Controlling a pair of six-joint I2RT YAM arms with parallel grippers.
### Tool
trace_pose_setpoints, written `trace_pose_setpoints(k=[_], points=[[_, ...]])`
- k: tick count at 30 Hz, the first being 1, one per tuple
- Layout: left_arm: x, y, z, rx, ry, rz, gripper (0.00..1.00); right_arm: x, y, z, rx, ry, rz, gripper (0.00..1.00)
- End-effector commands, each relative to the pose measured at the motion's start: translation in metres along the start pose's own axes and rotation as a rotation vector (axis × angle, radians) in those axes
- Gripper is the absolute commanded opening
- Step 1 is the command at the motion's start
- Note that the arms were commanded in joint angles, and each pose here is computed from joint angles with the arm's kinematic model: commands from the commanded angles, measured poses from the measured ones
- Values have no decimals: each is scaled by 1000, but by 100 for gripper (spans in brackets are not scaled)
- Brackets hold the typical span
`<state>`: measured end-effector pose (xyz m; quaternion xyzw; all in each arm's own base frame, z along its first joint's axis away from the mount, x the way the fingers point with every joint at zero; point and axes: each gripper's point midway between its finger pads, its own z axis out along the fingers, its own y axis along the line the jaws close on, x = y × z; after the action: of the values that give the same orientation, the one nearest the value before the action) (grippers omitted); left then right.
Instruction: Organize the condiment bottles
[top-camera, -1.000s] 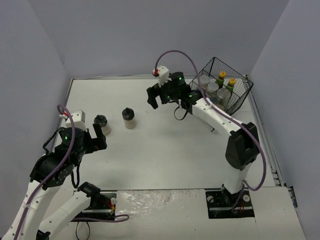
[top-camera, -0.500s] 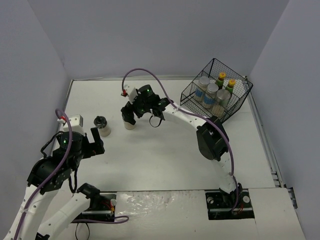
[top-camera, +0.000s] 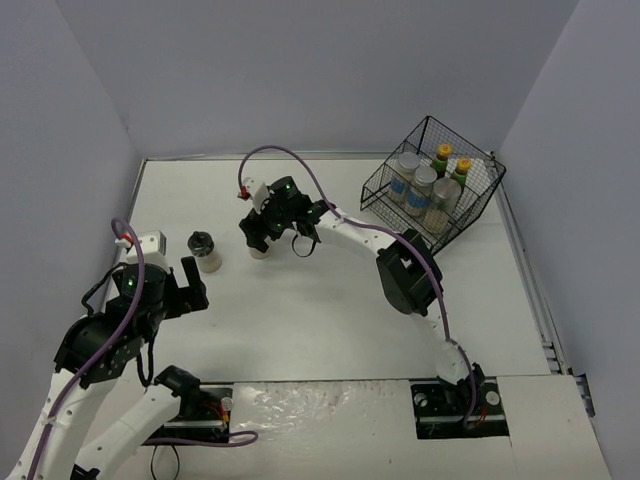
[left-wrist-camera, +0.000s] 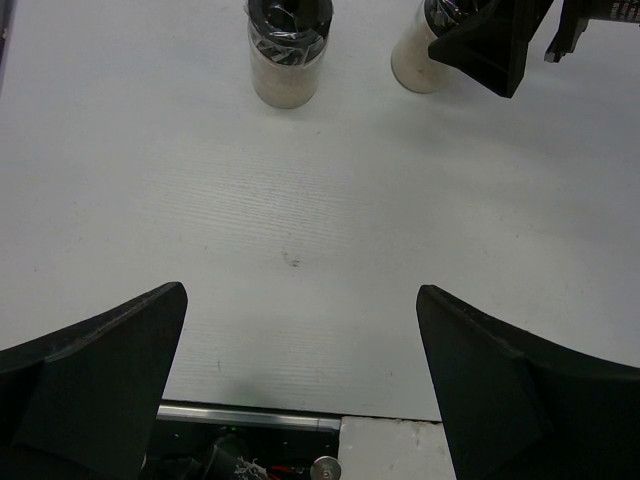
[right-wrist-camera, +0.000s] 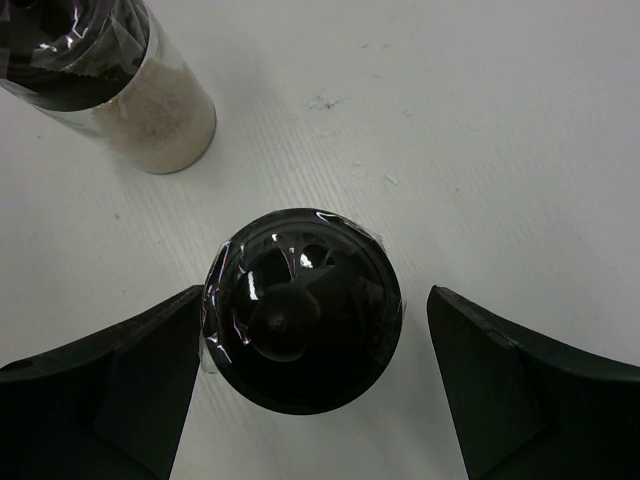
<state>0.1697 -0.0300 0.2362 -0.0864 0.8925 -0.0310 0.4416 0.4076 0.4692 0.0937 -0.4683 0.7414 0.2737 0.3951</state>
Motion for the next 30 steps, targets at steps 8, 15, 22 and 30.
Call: trace_pose_setpoints(k=[8, 15, 22, 30], points=[[-19, -6, -4, 16, -63, -44, 97, -57, -10, -29, 84, -155, -45, 27], [-19, -10, 2, 20, -59, -49, 97, -80, -22, -89, 198, -246, 6, 0], [-20, -15, 11, 22, -53, -59, 97, -90, -66, -187, 550, -329, 225, 0], [-20, -21, 21, 23, -41, -63, 97, -48, -134, -282, 924, -394, 486, 0]])
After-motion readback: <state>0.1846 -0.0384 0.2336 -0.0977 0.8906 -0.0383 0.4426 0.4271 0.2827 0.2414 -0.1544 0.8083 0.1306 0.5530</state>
